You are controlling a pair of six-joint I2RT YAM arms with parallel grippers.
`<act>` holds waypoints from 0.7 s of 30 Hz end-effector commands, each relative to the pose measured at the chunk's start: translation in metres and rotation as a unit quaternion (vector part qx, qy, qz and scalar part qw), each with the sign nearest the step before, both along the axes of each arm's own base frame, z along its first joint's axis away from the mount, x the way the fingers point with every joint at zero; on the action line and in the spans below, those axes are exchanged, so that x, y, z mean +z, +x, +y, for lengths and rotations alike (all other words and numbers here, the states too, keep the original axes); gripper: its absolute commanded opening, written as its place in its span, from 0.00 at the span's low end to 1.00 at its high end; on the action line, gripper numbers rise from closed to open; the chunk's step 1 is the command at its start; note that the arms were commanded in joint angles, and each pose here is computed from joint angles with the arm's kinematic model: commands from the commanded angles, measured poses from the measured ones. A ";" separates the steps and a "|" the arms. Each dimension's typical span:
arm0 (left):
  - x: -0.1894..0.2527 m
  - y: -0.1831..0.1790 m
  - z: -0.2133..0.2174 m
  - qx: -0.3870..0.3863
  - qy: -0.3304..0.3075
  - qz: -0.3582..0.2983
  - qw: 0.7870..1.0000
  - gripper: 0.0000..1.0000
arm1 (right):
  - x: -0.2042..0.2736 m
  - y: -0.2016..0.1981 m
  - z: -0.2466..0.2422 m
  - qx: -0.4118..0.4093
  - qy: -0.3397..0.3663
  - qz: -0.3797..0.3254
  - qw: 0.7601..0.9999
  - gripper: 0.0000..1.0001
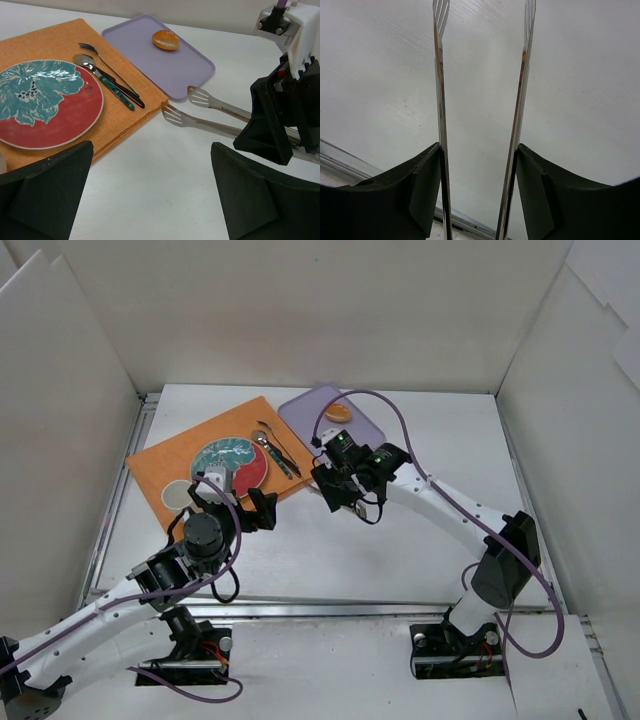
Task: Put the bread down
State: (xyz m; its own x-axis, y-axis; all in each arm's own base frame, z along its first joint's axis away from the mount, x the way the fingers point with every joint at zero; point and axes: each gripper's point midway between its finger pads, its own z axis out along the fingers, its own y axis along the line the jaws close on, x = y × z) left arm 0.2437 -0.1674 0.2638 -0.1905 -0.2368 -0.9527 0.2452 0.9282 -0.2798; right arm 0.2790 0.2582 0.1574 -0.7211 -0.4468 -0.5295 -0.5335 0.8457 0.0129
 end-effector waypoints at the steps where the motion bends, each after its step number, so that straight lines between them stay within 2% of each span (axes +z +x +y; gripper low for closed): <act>1: 0.019 0.002 0.003 0.008 -0.023 -0.021 0.999 1.00 | 0.024 0.007 -0.006 -0.019 -0.006 -0.021 1.000 0.54; 6: 0.017 0.002 0.001 0.005 -0.026 -0.019 0.999 1.00 | 0.059 0.033 -0.010 -0.036 -0.007 -0.060 0.998 0.54; 9: 0.015 0.003 0.002 0.009 -0.022 -0.016 1.000 1.00 | 0.078 0.064 -0.013 -0.056 0.006 -0.078 0.995 0.55; 10: 0.015 0.003 0.003 0.013 -0.020 -0.017 1.000 1.00 | 0.069 0.081 -0.018 -0.067 -0.003 -0.071 0.995 0.56; 11: 0.015 0.004 0.003 0.014 -0.019 -0.016 1.000 1.00 | 0.085 0.095 -0.017 -0.073 0.012 -0.085 0.994 0.56; 13: 0.016 0.004 0.005 0.020 -0.018 -0.017 0.999 1.00 | 0.069 0.123 -0.022 -0.082 0.002 -0.075 0.994 0.56; 15: 0.016 0.004 0.005 0.019 -0.020 -0.018 0.999 1.00 | 0.080 0.150 -0.023 -0.089 0.014 -0.094 0.991 0.55; 16: 0.016 0.003 0.006 0.019 -0.021 -0.017 0.999 1.00 | 0.063 0.166 -0.029 -0.088 0.000 -0.085 0.993 0.55; 18: 0.016 0.003 0.006 0.017 -0.022 -0.018 0.999 1.00 | 0.074 0.190 -0.027 -0.091 0.013 -0.106 0.990 0.55; 19: 0.017 0.002 0.006 0.017 -0.023 -0.019 0.999 1.00 | 0.057 0.204 -0.032 -0.090 0.014 -0.091 0.992 0.55; 21: 0.016 0.002 0.006 0.016 -0.024 -0.018 0.999 1.00 | 0.068 0.228 -0.039 -0.090 0.026 -0.114 0.989 0.55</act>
State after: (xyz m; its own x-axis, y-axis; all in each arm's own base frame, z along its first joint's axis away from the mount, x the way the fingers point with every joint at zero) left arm 0.2434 -0.1636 0.2667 -0.1793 -0.2472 -0.9522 0.2344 0.9293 -0.2854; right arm 0.4853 0.2268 0.2044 -0.7012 -0.2753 -0.6577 -0.3317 0.9425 -0.0409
